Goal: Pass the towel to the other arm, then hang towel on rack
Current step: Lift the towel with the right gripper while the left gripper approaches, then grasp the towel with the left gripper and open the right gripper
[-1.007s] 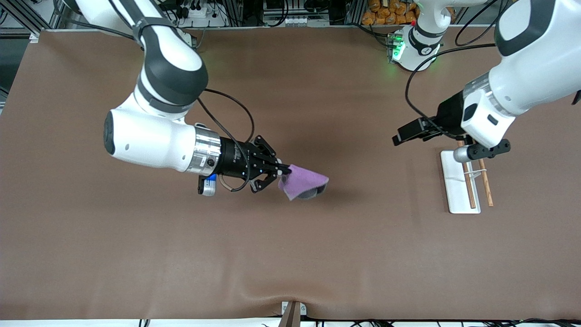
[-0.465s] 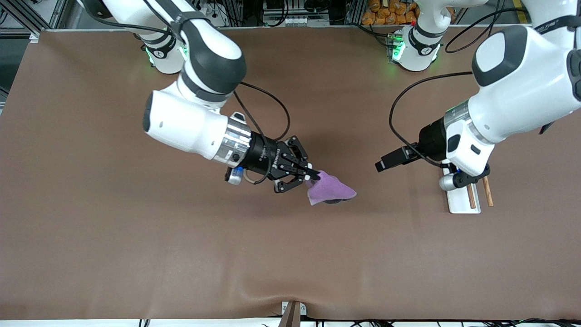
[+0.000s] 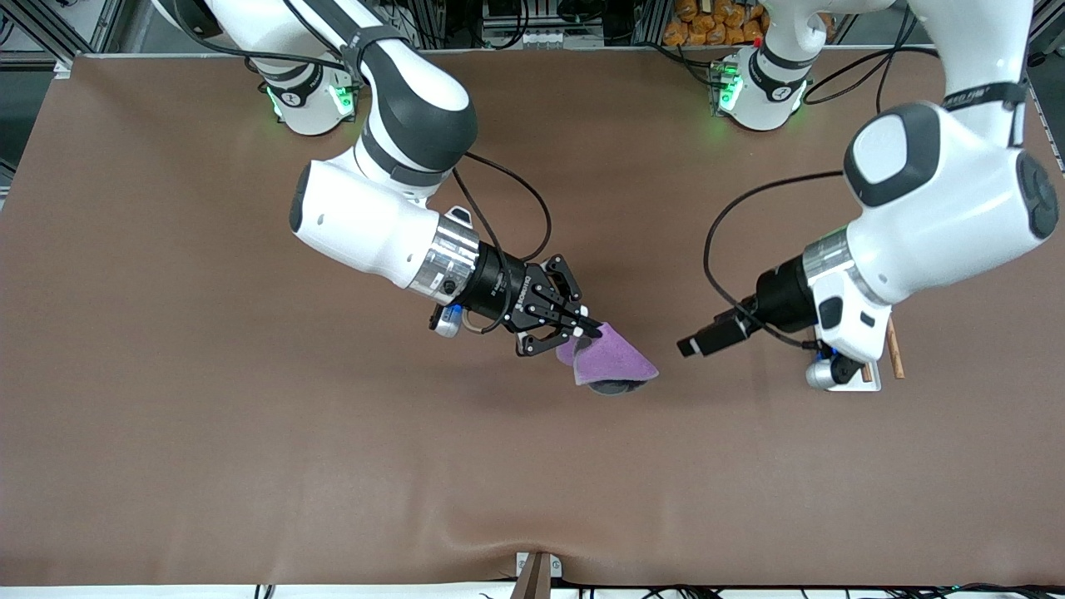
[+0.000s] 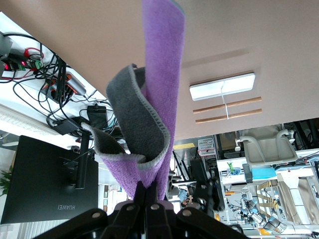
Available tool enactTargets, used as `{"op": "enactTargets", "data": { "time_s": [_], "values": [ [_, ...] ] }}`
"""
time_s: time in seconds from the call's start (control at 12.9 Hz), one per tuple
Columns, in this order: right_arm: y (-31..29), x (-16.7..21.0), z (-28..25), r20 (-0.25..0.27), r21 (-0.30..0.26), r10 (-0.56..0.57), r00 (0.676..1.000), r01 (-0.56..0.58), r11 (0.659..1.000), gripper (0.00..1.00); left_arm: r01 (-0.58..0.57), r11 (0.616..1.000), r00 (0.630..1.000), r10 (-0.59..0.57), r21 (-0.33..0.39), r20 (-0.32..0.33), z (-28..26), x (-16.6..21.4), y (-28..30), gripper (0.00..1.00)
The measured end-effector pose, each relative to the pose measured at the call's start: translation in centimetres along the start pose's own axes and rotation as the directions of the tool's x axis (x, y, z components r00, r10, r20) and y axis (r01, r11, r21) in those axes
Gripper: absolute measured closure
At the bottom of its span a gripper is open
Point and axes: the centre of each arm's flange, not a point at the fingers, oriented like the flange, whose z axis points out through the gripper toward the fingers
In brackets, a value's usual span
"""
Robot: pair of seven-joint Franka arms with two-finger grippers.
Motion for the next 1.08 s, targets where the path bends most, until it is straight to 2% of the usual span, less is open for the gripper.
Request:
{"op": "enactTargets", "data": {
  "time_s": [0.39, 0.62, 0.7, 0.93, 1.08],
  "values": [
    [0.0, 0.0, 0.0, 0.000, 0.000, 0.001, 1.000, -0.001, 1.000, 0.99, 0.151, 0.987, 0.988, -0.152, -0.051, -0.010, 3.4, 3.3, -0.4, 0.00],
    [0.2, 0.0, 0.2, -0.001, -0.003, 0.000, 1.000, 0.000, 1.000, 0.99, 0.236, 0.970, 0.972, -0.236, -0.060, 0.005, 5.6, 3.0, 0.6, 0.04],
    [0.2, 0.0, 0.2, -0.001, -0.003, 0.000, 1.000, 0.000, 1.000, 0.99, 0.262, 0.963, 0.965, -0.262, -0.057, 0.011, 6.3, 2.7, 0.8, 0.12],
    [0.2, 0.0, 0.2, -0.001, -0.003, 0.000, 1.000, 0.000, 1.000, 0.99, 0.359, 0.932, 0.933, -0.357, -0.055, 0.040, 7.5, 2.2, 1.1, 0.18],
    [0.2, 0.0, 0.2, -0.001, -0.004, 0.000, 1.000, 0.000, 1.000, 0.99, 0.418, 0.905, 0.907, -0.412, -0.075, 0.082, 7.3, 2.1, 1.3, 0.31]
  ]
}}
